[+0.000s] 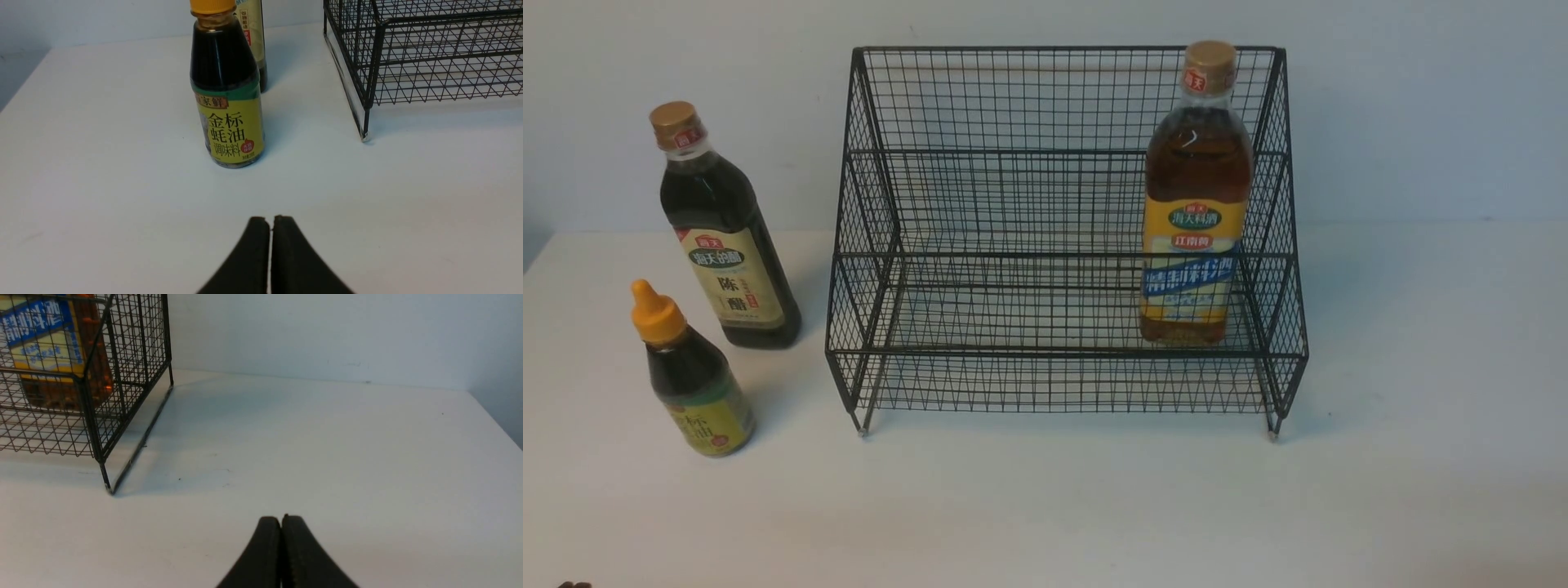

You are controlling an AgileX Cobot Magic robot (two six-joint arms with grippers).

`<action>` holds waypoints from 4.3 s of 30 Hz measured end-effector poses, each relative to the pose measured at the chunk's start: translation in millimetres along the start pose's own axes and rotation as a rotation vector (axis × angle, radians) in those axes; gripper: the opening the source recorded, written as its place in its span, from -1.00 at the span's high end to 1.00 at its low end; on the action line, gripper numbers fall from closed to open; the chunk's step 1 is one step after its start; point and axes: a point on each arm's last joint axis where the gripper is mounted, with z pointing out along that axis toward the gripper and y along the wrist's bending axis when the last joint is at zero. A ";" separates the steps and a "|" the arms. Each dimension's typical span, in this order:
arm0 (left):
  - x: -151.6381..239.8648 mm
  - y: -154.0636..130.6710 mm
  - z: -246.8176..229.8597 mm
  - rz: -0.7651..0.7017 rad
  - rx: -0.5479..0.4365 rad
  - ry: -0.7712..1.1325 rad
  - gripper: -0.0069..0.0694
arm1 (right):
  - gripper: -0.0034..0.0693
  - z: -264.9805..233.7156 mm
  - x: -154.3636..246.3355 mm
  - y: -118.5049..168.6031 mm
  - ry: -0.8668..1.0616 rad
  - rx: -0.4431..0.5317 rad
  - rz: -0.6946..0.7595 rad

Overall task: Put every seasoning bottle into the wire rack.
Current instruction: Use the left arm to grab the condiment bottle closest to it, then use the left arm to put the condiment bottle back on the shelf

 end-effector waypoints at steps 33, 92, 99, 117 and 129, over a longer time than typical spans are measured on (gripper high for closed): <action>-73.8 4.1 -13.5 -0.091 -0.013 -0.747 0.83 | 0.95 0.0 0.1 0.0 0.001 0.000 0.000; -69.8 24.1 200.8 -0.152 -0.265 -0.232 -0.19 | 0.95 -0.1 0.1 0.0 0.004 0.000 -0.008; -74.5 18.2 199.8 -0.120 -0.198 -0.239 0.50 | 0.95 -0.1 0.1 0.0 0.004 0.000 -0.008; -127.9 5.7 137.0 -0.087 -0.049 -0.063 0.50 | 0.95 -0.1 0.1 0.0 0.004 0.000 -0.008; -203.6 -38.7 129.7 -0.045 0.161 -0.134 0.50 | 0.95 -0.1 0.1 0.0 0.004 0.000 -0.009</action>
